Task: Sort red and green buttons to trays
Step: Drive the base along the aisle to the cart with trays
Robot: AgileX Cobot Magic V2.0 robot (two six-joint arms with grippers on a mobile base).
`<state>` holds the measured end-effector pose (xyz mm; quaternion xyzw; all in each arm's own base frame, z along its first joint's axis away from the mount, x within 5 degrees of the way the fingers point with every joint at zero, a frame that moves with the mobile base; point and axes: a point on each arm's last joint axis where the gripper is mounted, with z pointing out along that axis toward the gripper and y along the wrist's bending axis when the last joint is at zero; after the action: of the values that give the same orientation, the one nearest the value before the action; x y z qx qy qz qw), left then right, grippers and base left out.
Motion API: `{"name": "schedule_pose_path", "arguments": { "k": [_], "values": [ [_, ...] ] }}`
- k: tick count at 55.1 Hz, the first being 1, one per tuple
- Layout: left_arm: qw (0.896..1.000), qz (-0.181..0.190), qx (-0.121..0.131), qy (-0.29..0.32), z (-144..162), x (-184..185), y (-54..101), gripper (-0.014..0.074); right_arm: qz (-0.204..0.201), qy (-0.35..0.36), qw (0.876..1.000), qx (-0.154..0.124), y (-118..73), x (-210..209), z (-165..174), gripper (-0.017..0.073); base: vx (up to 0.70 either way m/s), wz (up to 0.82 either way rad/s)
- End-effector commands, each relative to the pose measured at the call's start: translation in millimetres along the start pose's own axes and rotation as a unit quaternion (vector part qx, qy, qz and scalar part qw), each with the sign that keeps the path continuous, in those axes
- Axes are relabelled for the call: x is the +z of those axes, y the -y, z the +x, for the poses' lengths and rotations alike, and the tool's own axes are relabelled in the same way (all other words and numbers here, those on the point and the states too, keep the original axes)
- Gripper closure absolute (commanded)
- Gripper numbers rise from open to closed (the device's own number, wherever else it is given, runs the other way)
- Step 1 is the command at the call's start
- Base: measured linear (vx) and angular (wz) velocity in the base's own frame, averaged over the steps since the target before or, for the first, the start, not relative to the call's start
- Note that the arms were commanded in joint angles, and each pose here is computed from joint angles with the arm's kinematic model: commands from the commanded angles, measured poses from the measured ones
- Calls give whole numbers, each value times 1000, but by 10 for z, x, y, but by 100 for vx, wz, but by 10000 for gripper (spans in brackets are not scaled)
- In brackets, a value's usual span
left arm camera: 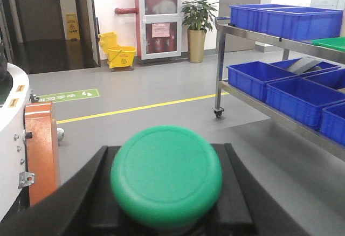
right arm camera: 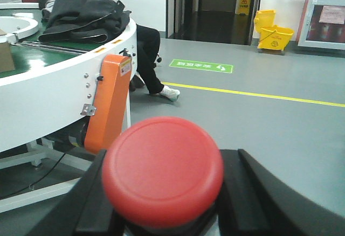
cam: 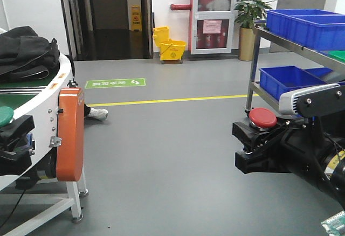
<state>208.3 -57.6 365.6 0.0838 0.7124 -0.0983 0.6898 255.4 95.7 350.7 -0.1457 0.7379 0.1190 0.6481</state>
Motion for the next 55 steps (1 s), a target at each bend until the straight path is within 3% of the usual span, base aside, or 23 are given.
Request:
{"name": "schedule_pose_path", "arguments": {
  "k": [1,55],
  "values": [
    [998,-3,-3,62,-217,-45,3,594,-7,75,997,0,-8,-90,-272,569,31,8],
    [998,-3,-3,61,-215,-45,4,594,-8,75,997,0,-9,-91,-273,569,42,-2]
  ]
}}
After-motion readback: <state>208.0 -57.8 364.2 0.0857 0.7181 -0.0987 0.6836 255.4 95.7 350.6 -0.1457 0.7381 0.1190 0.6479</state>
